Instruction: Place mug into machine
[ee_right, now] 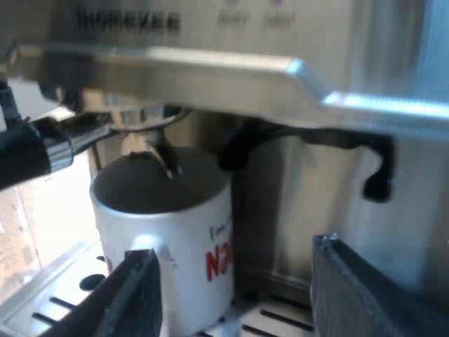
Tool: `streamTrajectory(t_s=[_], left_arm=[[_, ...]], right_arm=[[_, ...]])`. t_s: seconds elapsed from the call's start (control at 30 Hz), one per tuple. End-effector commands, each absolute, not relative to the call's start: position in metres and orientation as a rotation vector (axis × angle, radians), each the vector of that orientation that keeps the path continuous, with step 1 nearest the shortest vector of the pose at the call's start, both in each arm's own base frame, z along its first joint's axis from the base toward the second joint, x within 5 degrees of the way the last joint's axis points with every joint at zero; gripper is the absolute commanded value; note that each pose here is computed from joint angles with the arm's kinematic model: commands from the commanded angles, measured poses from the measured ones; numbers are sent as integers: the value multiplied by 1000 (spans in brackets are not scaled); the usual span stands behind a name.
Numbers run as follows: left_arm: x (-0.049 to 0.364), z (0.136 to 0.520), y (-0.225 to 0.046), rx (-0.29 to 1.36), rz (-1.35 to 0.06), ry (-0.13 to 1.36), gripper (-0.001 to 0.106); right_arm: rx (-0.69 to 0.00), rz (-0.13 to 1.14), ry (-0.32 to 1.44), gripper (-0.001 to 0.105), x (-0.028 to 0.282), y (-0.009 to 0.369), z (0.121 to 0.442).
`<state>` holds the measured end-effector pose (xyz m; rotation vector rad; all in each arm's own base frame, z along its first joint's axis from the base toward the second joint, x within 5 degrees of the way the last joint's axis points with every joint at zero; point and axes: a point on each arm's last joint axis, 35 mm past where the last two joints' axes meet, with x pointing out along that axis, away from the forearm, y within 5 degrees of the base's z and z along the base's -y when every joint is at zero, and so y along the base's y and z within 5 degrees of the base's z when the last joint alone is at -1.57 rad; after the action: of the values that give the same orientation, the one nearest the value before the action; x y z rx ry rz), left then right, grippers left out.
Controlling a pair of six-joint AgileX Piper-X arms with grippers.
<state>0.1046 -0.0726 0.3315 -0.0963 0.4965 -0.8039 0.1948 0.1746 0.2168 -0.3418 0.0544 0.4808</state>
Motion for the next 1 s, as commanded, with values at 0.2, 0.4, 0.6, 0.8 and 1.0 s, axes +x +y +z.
streamTrajectory(t_s=[0.2,0.4,0.6,0.8,1.0], left_arm=[[104,336,-73,-104,-818,477,61],[104,336,-73,-104,-818,477,61],[104,336,-73,-104,-818,474,61],[106,343,-75,-120,-826,406,61],[107,352,-75,-149,-826,368,76]], right_arm=[[-382,567,76,47,163,171,239],[-393,631,64,47,134,167,257],[-383,595,28,47,116,164,269],[-363,599,-2,26,107,164,276],[-369,602,-4,0,107,164,276]])
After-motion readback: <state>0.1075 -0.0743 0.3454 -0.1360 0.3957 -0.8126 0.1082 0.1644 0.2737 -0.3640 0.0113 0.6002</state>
